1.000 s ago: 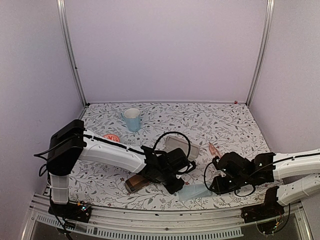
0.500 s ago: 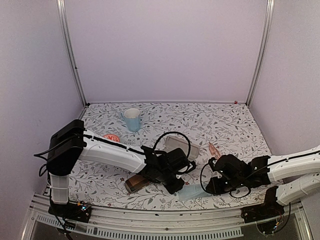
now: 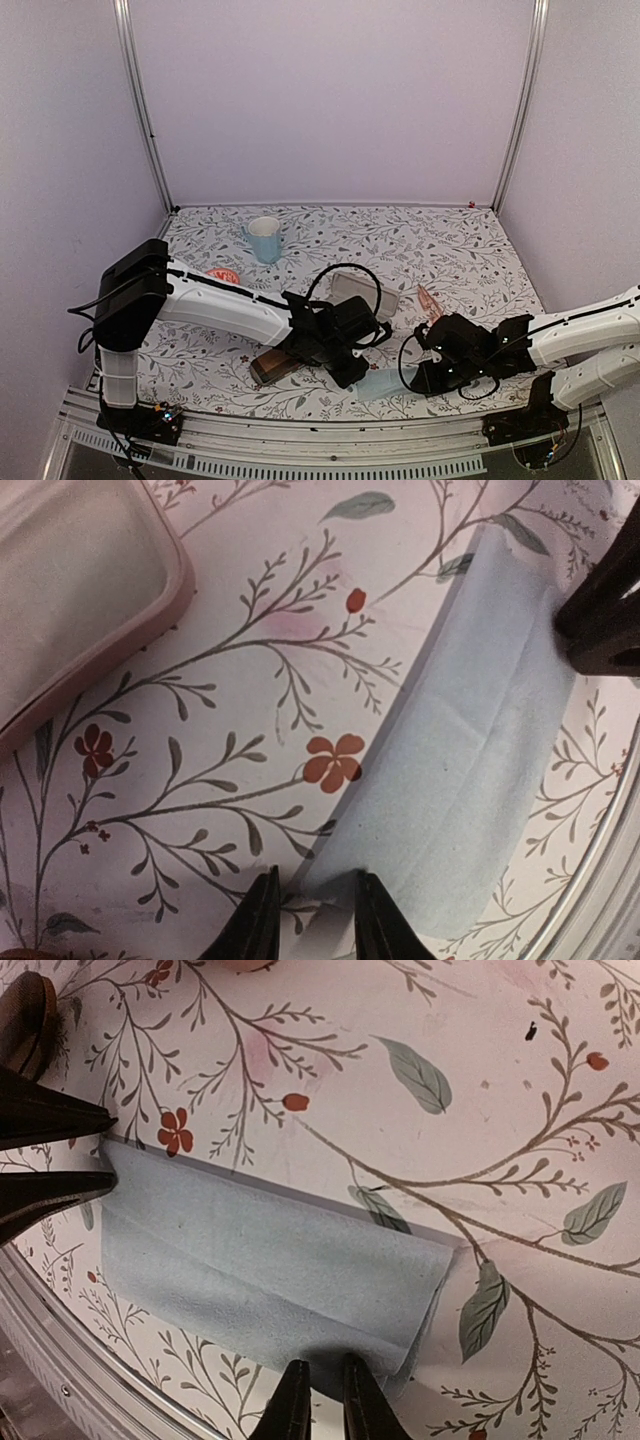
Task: Organize the sunglasses
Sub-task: Smooth out the folded cleaning cloth at the center of the board.
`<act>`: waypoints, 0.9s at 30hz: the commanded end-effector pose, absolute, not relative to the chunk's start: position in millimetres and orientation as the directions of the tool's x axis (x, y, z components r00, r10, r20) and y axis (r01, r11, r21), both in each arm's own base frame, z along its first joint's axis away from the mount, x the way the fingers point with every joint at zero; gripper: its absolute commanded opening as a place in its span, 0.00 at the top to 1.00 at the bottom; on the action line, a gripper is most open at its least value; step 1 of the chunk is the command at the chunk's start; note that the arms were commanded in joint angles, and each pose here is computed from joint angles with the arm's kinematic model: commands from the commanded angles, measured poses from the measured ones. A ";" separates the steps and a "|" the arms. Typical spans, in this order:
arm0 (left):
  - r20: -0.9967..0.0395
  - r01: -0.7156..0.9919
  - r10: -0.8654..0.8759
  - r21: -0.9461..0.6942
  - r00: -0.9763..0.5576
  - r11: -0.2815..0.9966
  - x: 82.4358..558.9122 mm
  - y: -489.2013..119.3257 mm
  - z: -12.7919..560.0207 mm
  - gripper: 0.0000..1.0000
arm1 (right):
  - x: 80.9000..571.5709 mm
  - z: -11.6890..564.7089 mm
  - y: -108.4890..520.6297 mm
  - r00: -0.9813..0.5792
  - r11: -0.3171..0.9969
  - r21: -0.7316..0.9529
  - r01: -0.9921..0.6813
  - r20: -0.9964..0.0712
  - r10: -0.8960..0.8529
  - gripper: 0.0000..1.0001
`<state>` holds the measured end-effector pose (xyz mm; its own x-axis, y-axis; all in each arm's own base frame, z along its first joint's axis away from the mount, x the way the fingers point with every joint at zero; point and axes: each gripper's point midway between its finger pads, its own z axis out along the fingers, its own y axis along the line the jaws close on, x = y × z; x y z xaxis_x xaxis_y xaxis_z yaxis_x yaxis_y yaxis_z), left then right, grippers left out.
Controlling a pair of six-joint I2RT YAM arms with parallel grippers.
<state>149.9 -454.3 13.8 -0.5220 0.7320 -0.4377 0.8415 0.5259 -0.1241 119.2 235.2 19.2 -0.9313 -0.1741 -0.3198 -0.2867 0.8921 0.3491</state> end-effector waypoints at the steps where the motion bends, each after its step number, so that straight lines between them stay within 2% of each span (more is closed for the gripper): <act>1: -0.342 0.852 0.785 -0.122 -0.517 0.509 131.2 -440.4 -15.9 0.72 | 113.3 12.9 224.7 -0.941 0.910 0.316 -0.269 -0.288 -0.178 0.87; 13: -0.334 0.853 0.790 -0.113 -0.515 0.509 130.9 -436.7 -18.2 0.73 | 120.4 26.8 218.7 -0.935 0.928 0.271 -0.257 -0.312 -0.168 0.82; 16: -0.339 0.855 0.789 -0.112 -0.512 0.506 132.0 -436.8 -16.0 0.73 | 126.1 40.4 224.6 -0.924 0.918 0.292 -0.269 -0.349 -0.159 0.72; 19: -0.356 0.856 0.783 -0.120 -0.510 0.503 135.2 -436.6 -9.4 0.73 | 133.2 51.8 225.7 -0.915 0.911 0.311 -0.271 -0.378 -0.143 0.67; 27: -0.432 0.826 0.707 -0.358 -0.560 0.435 134.3 -444.8 19.6 0.67 | 157.2 56.7 216.0 -0.904 0.904 0.330 -0.271 -0.409 -0.121 0.63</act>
<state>145.9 -450.1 16.2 -0.5250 0.7180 -0.4570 0.8480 0.4868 -0.2094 146.0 215.8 48.8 -0.9191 -0.1099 -0.3785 -0.2400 0.9177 0.3165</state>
